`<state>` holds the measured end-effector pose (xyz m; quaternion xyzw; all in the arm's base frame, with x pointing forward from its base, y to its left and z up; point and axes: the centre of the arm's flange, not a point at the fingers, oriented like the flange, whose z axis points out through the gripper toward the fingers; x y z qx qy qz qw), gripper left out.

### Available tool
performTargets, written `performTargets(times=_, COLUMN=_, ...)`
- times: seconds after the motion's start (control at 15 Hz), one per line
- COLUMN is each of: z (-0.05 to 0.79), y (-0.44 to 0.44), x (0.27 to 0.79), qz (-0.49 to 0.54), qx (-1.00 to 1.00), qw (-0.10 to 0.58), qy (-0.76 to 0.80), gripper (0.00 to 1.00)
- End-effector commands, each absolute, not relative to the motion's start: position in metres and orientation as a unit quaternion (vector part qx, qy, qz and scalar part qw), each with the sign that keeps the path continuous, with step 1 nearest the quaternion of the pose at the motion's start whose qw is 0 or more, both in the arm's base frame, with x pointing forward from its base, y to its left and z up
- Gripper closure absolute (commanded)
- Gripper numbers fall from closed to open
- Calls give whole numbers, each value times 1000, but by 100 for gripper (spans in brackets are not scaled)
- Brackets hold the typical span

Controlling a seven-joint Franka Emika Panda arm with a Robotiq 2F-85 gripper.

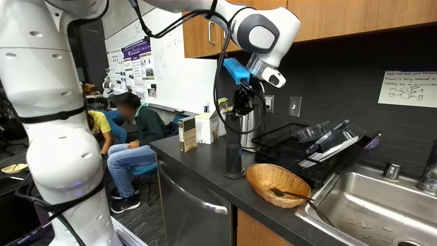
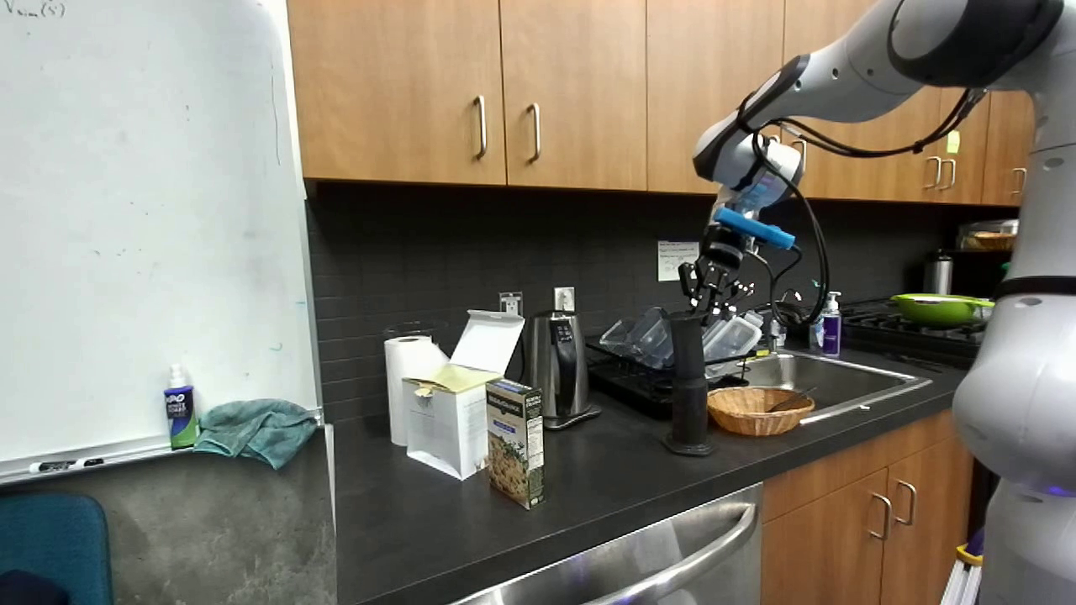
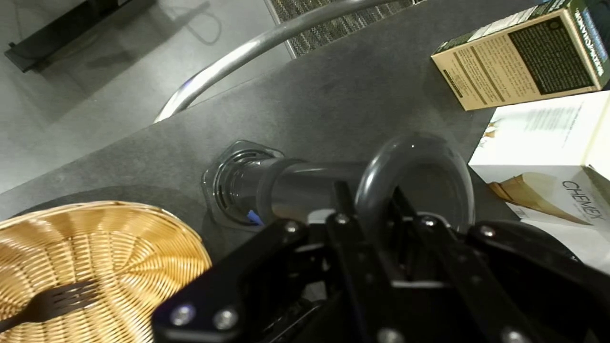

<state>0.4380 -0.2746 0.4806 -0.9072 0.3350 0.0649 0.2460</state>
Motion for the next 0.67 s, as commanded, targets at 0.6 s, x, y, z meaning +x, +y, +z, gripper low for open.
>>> performTargets(times=0.6, z=484, y=-273, x=448, qz=70, qx=-908, qw=251, qy=327, gripper=95)
